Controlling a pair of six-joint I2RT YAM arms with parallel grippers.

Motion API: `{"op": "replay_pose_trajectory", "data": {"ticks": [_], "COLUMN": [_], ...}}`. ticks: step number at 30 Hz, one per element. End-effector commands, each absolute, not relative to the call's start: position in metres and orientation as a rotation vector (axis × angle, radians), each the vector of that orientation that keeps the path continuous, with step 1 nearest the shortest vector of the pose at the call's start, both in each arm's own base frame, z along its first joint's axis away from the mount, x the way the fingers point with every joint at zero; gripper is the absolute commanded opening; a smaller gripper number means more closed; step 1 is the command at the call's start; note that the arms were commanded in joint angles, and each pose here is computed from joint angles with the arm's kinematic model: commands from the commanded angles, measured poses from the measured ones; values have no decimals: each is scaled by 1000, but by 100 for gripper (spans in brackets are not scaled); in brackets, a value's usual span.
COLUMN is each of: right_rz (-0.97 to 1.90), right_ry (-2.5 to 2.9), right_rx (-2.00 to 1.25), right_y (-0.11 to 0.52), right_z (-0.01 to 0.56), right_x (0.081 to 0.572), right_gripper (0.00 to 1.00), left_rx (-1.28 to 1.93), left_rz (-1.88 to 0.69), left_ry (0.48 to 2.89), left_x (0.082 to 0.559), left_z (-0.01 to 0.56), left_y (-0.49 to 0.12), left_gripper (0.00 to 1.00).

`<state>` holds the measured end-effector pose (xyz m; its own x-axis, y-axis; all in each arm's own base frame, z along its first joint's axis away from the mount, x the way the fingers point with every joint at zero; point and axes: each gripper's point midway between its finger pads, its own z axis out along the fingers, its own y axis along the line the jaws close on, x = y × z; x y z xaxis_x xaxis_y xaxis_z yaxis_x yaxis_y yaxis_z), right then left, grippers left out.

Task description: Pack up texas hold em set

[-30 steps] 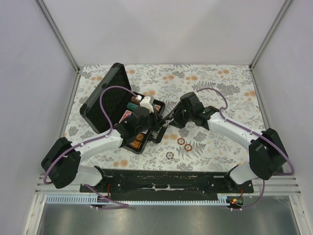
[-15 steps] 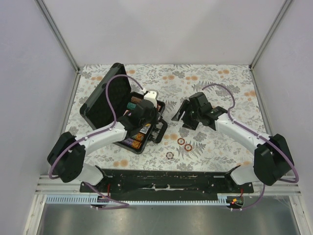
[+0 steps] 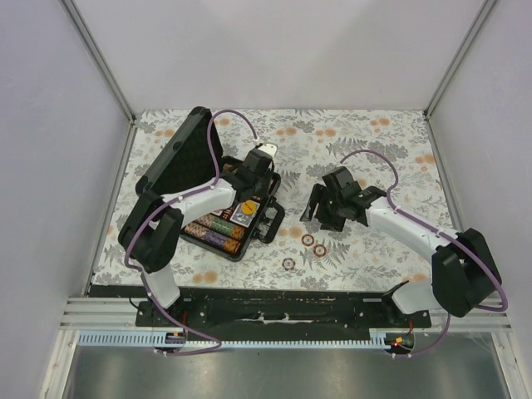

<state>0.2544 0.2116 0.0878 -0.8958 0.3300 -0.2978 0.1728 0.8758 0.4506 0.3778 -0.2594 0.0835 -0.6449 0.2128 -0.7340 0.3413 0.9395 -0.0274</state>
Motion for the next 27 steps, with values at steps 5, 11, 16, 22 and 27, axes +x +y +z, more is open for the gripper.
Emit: {"op": "replay_pose_trajectory", "data": {"ticks": [5,11,16,22,27], "right_rz": [593,600,605,621,699], "right_ry": [2666,2682,2686,2688,2696], "right_rx": [346,345,344,335,212], "right_y": [212,215,217,219,232], "right_z": [91,88,88,89,94], "right_x": [258,259,260,260,257], "right_gripper": [75,75,75,75,75], "left_rx": [430,426,421,403,364], "left_rz": [-126,-103,-100,-110,-158], "left_ry": [2319,2324,2319,2290,2243], "left_x": [390,391,390,388,384], "left_z": [78,73,75,87,113], "left_y": [-245,-242,-239,-238,-237], "left_gripper": [4,17,28,34,36]}}
